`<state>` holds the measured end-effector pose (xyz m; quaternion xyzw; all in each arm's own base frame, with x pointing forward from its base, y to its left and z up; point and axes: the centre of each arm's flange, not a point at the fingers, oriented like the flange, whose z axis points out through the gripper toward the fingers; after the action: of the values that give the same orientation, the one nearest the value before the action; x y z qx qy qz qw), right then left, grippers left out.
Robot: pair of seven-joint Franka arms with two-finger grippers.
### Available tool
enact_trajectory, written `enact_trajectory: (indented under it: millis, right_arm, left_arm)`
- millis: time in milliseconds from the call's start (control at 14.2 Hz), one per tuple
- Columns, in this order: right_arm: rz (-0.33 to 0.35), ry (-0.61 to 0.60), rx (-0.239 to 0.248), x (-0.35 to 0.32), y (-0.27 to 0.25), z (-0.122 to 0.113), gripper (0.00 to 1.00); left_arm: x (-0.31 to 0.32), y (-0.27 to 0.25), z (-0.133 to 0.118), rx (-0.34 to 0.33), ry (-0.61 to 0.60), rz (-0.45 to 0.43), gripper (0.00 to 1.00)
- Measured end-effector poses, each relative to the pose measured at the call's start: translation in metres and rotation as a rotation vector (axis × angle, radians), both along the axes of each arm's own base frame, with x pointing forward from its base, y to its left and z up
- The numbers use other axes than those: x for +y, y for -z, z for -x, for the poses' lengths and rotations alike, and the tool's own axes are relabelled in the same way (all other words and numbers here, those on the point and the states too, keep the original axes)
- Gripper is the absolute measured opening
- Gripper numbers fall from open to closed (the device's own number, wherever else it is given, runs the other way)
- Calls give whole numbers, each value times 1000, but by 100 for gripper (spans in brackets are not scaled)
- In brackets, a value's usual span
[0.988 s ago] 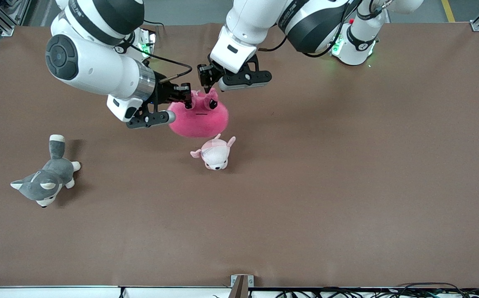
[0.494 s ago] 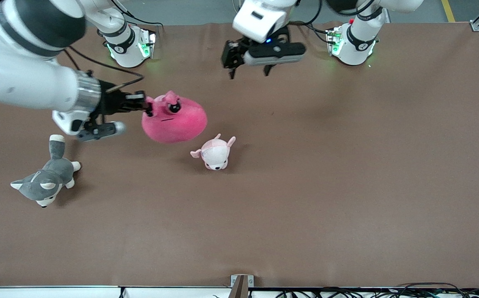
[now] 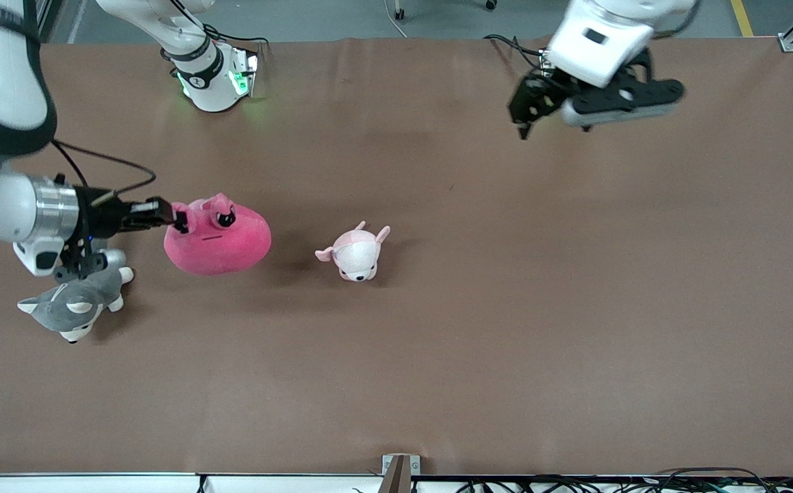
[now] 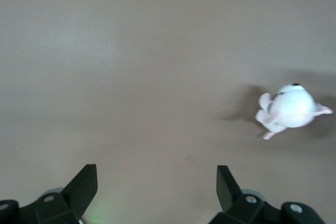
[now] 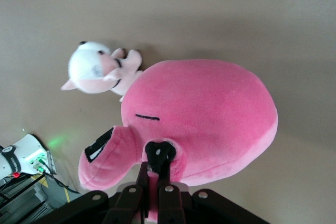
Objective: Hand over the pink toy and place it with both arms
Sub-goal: 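Carry the plush toward the grey cat while the left gripper withdraws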
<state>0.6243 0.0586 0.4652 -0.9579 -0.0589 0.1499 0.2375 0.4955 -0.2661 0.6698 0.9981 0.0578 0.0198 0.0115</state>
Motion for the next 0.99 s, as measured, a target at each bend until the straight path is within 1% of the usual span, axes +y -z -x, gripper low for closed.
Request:
enact_trajectory:
  millis: [141, 212, 353, 564, 776, 988]
  right_arm:
    - [-8, -8, 17, -8, 39, -14, 9]
    - [-12, -16, 16, -8, 53, -20, 9]
    - [-18, -24, 14, -13, 70, -29, 9]
    - [-23, -22, 25, -20, 83, -34, 9]
    - [-23, -18, 32, -22, 89, -34, 9]
    - [-16, 11, 30, -30, 101, -39, 9]
  left_arm:
    - [45, 5, -17, 12, 37, -16, 100]
    - [69, 8, -24, 20, 59, -24, 100]
    - [113, 12, -31, 34, 92, -25, 100]
    - [169, 10, -36, 36, 99, -13, 100]
    - [200, 12, -38, 43, 115, -14, 100]
    - [199, 16, -37, 52, 129, -14, 100]
